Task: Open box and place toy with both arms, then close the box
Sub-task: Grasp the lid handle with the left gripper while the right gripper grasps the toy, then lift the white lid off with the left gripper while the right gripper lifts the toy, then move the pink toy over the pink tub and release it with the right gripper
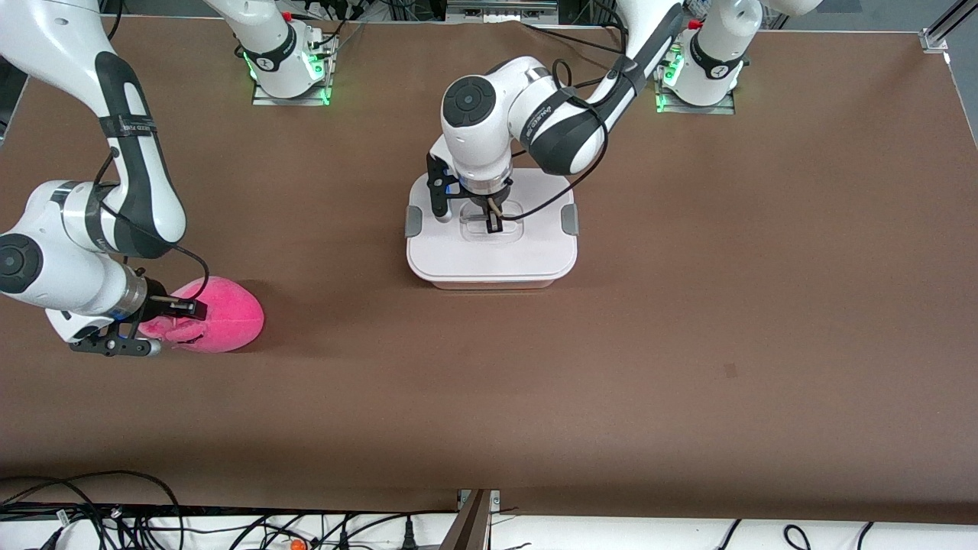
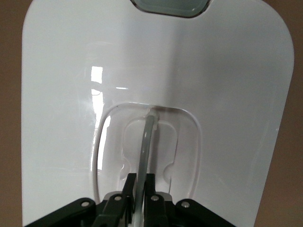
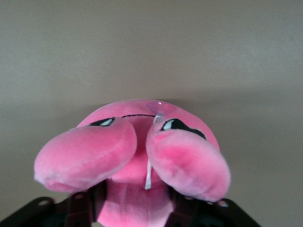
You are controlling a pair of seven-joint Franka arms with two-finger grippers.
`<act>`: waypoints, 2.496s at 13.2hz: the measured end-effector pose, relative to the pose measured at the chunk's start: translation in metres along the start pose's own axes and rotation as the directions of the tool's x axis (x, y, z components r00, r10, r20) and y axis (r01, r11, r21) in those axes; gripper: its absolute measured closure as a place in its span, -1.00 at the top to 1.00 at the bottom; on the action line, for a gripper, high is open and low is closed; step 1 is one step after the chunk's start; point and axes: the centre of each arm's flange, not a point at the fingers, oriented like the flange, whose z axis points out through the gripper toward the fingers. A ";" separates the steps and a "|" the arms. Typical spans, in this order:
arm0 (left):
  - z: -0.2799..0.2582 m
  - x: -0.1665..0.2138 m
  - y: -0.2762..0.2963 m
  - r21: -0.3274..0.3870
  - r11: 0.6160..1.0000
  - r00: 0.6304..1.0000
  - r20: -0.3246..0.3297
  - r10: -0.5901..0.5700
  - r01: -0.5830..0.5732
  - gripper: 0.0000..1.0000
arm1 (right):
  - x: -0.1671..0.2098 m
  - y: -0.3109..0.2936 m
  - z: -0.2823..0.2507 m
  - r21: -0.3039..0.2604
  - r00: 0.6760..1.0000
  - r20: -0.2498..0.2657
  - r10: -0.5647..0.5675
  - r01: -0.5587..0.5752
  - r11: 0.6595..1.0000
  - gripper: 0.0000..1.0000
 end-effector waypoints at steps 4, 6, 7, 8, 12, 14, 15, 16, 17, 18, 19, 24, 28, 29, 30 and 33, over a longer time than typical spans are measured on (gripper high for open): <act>-0.013 -0.001 0.005 -0.004 1.000 1.000 0.009 0.011 -0.011 -0.86 | 0.001 -0.012 -0.004 -0.001 0.997 -0.009 -0.082 0.082 0.997 -0.79; -0.029 -0.007 0.008 -0.011 1.000 1.000 0.029 0.010 -0.010 -0.86 | 0.002 -0.012 -0.007 -0.002 0.987 -0.014 -0.163 0.163 0.987 -0.84; -0.038 -0.010 0.009 -0.012 1.000 0.999 0.036 0.009 -0.008 -0.86 | 0.003 -0.012 -0.010 -0.003 0.975 -0.012 -0.222 0.222 0.975 -0.84; -0.047 -0.014 0.010 -0.012 1.000 0.999 0.042 0.007 -0.006 -0.86 | 0.004 -0.012 -0.017 -0.001 0.959 -0.003 -0.283 0.283 0.959 -0.84; -0.083 -0.045 -0.006 -0.020 0.999 0.997 0.062 -0.049 0.050 -0.86 | 0.010 -0.037 -0.088 0.027 0.839 0.016 -0.544 0.543 0.839 -0.85; -0.094 -0.085 -0.045 -0.050 0.989 0.988 0.065 -0.137 0.140 -0.86 | 0.003 -0.073 -0.120 0.036 0.756 -0.020 -0.654 0.655 0.755 -0.85; -0.095 -0.111 -0.070 -0.065 0.979 0.979 0.074 -0.188 0.192 -0.86 | -0.003 -0.095 -0.135 0.040 0.724 -0.037 -0.689 0.690 0.723 -0.85; -0.094 -0.138 -0.094 -0.079 0.967 0.968 0.086 -0.236 0.243 -0.86 | -0.011 -0.117 -0.148 0.043 0.695 -0.055 -0.717 0.719 0.694 -0.85; -0.091 -0.164 -0.116 -0.092 0.952 0.954 0.098 -0.283 0.292 -0.86 | -0.019 -0.140 -0.160 0.044 0.665 -0.074 -0.743 0.746 0.664 -0.85; -0.089 -0.191 -0.136 -0.103 0.935 0.939 0.108 -0.327 0.338 -0.86 | -0.028 -0.161 -0.171 0.046 0.634 -0.087 -0.768 0.773 0.633 -0.85; -0.086 -0.220 -0.155 -0.117 0.920 0.925 0.122 -0.361 0.374 -0.86 | -0.038 -0.183 -0.181 0.051 0.599 -0.095 -0.795 0.801 0.597 -0.85; -0.071 -0.394 -0.237 -0.188 0.847 0.867 0.148 -0.476 0.498 -0.86 | -0.102 -0.300 -0.208 0.004 0.408 -0.071 -0.910 0.913 0.409 -0.85; -0.063 -0.494 -0.260 -0.204 0.749 0.777 0.160 -0.609 0.630 -0.86 | -0.162 -0.382 -0.204 -0.085 0.316 0.050 -0.948 0.947 0.311 -0.85; -0.061 -0.508 -0.262 -0.204 0.722 0.750 0.167 -0.640 0.662 -0.86 | -0.170 -0.389 -0.202 -0.089 0.299 0.069 -0.952 0.952 0.293 -0.85; -0.059 -0.518 -0.262 -0.202 0.682 0.711 0.183 -0.679 0.703 -0.86 | -0.175 -0.395 -0.201 -0.095 0.285 0.086 -0.955 0.956 0.277 -0.85; -0.054 -0.533 -0.259 -0.193 0.560 0.592 0.241 -0.769 0.806 -0.86 | -0.191 -0.414 -0.195 -0.107 0.246 0.115 -0.962 0.966 0.234 -0.85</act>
